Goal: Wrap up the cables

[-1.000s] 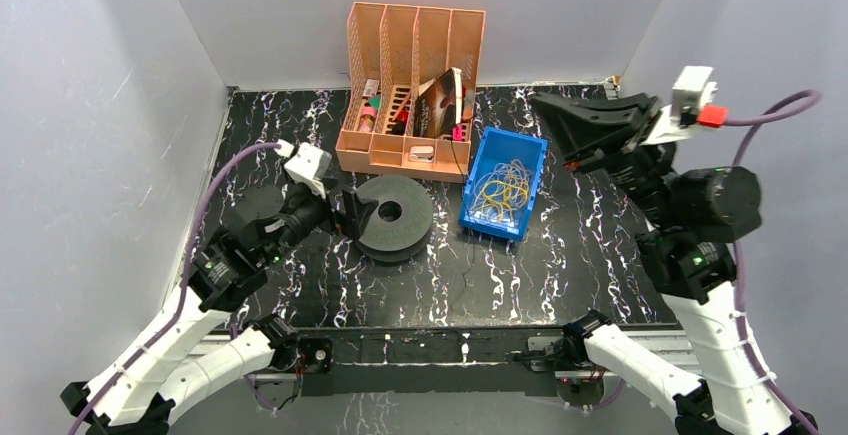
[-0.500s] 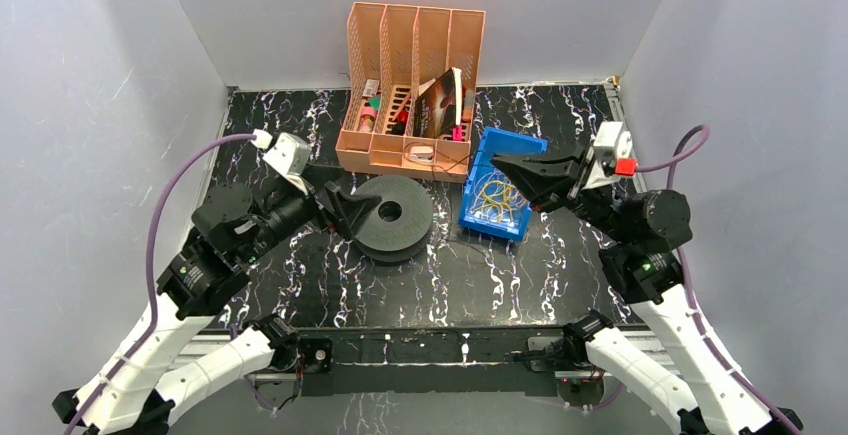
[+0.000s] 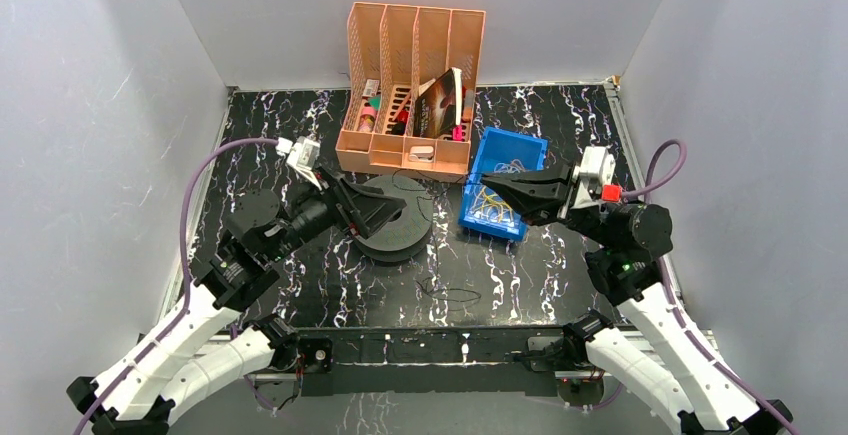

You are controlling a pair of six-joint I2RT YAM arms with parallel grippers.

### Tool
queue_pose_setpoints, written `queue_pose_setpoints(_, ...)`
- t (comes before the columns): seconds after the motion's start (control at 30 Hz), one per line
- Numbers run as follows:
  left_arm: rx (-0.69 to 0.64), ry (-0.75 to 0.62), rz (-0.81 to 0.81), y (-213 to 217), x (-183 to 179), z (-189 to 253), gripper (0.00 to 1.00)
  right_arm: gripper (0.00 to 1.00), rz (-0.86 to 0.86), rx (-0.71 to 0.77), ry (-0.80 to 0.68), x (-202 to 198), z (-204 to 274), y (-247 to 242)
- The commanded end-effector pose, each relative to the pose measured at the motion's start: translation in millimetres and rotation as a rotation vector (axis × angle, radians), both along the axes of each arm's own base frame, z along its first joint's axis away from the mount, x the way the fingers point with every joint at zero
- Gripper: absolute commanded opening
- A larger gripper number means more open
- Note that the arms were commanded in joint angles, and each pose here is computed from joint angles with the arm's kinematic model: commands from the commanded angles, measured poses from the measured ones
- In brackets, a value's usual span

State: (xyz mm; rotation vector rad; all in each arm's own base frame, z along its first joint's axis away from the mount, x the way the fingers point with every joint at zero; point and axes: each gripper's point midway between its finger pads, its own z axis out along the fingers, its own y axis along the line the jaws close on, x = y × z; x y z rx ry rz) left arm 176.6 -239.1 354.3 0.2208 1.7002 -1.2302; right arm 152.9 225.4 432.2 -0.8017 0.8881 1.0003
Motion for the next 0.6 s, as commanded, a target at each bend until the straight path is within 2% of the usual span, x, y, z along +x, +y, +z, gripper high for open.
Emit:
queue_pose_setpoints(0.0,-0.215,0.072,-0.041,-7.0,-8.8,26.0,0.98,0.00,0.028,0.048,-0.152,-20.8,21.8,-6.0)
queue_pose_setpoints(0.13,-0.327,0.163,-0.064,-14.7,-6.8,26.4,0.98,0.00,0.045,0.055,-0.170,-26.6,20.8,-6.6)
queue_pose_setpoints(0.27,-0.382,0.228,-0.091,-23.0,-4.5,22.7,0.98,0.00,0.067,0.049,-0.190,-32.9,20.5,-6.5)
queue_pose_setpoints(0.47,-0.392,0.270,-0.141,-35.3,-3.3,19.8,0.90,0.00,0.072,0.041,-0.198,-34.6,16.8,-6.2)
queue_pose_setpoints(0.57,-0.405,0.281,-0.148,-37.2,-2.5,16.3,0.81,0.00,0.086,0.046,-0.202,-37.1,16.6,-5.8)
